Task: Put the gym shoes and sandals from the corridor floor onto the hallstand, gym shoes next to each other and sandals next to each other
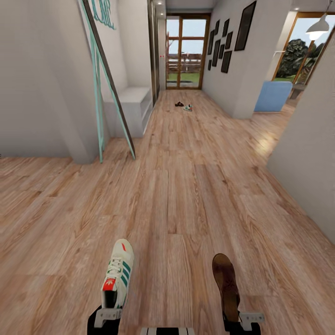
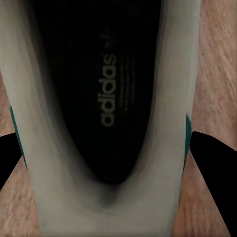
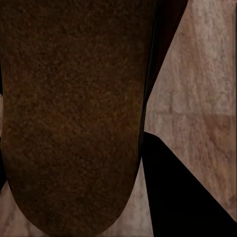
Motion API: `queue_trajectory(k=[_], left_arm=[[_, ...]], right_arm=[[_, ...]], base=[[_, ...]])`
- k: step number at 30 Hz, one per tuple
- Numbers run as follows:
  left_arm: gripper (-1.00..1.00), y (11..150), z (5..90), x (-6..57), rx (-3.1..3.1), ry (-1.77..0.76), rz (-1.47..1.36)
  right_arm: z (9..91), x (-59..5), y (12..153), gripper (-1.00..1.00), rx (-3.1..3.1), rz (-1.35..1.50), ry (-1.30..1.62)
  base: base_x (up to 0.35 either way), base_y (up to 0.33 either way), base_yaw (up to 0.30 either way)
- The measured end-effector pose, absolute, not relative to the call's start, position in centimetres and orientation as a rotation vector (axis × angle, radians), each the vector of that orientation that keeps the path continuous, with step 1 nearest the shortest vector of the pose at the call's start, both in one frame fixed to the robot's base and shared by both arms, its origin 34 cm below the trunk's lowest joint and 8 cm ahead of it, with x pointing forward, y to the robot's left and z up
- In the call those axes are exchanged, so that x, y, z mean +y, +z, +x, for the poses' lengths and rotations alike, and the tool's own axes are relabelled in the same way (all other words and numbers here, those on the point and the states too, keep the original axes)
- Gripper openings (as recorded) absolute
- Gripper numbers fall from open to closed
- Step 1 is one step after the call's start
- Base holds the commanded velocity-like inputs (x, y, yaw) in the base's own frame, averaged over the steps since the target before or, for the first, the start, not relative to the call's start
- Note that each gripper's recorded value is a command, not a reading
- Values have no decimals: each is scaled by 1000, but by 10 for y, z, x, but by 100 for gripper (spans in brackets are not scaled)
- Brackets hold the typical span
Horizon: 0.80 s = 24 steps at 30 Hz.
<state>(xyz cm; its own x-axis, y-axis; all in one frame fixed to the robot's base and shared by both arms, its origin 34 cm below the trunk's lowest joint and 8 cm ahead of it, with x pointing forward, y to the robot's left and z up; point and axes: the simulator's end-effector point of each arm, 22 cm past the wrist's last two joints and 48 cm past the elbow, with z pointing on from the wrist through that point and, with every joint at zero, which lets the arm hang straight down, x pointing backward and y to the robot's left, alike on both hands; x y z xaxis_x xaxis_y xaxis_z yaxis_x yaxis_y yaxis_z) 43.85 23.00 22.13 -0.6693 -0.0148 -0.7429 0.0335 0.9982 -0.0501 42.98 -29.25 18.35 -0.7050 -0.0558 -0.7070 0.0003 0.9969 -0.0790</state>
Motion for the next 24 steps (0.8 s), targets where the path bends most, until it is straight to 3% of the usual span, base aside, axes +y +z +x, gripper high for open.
queue_trajectory(k=[24], left_arm=[[-100, 276, 466, 230, 2206, -73, 18]], right_arm=[[466, -291, 240, -100, 2247, -33, -90]], base=[[0, 0, 0]])
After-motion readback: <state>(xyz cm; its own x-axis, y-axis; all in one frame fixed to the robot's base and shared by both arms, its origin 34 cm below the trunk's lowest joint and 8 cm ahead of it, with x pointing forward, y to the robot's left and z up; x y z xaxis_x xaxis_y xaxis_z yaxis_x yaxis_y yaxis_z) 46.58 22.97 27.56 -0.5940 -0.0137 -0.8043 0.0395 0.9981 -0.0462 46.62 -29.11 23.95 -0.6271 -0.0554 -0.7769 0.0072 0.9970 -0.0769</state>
